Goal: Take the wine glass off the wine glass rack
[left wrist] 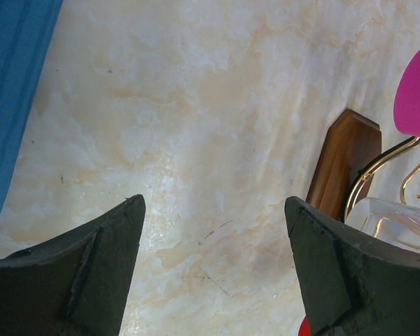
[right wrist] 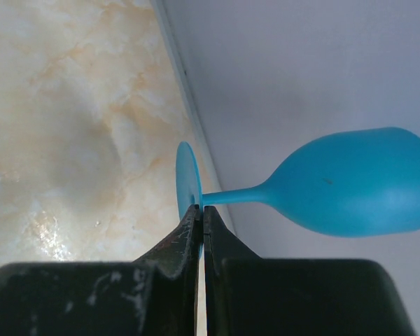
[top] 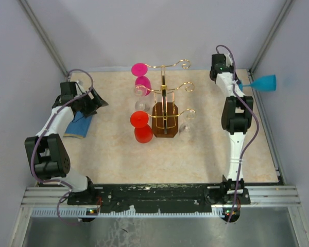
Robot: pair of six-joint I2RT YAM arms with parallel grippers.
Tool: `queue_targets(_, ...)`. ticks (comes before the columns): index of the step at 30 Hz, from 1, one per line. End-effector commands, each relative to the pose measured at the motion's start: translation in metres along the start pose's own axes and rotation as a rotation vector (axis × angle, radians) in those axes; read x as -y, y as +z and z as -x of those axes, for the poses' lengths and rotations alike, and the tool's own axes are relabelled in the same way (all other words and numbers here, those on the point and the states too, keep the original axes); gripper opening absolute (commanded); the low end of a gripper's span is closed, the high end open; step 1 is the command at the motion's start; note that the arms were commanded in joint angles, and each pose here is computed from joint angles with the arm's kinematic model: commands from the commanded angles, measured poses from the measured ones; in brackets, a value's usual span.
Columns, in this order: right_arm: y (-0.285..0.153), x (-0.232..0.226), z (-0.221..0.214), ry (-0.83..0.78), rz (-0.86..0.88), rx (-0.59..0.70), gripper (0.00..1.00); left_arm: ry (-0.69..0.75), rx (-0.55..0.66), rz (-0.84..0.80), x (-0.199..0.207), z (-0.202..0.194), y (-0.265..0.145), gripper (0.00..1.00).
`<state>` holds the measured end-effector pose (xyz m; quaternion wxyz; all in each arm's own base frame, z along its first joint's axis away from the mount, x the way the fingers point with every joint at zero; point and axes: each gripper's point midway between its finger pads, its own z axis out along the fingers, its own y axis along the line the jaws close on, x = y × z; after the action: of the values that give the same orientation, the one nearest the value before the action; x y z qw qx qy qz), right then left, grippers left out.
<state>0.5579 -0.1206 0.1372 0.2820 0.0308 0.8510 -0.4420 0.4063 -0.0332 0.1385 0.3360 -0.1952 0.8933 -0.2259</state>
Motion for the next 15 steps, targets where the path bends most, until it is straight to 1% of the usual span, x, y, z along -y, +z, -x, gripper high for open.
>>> queue_targets(1, -0.025, 0.039, 0.032, 0.024, -0.14, 0.09, 0.0, 0.014, 0.011, -0.044, 0.011, 0.001, -0.002, 0.86)
queue_targets(5, -0.021, 0.025, 0.03, -0.025, -0.156, 0.076, 0.0, 0.009, 0.001, -0.06, 0.013, -0.003, -0.002, 0.86)
queue_targets(15, -0.002, -0.004, 0.006, -0.148, -0.191, 0.039, 0.0, 0.005, -0.01, -0.108, 0.024, -0.01, -0.003, 0.86)
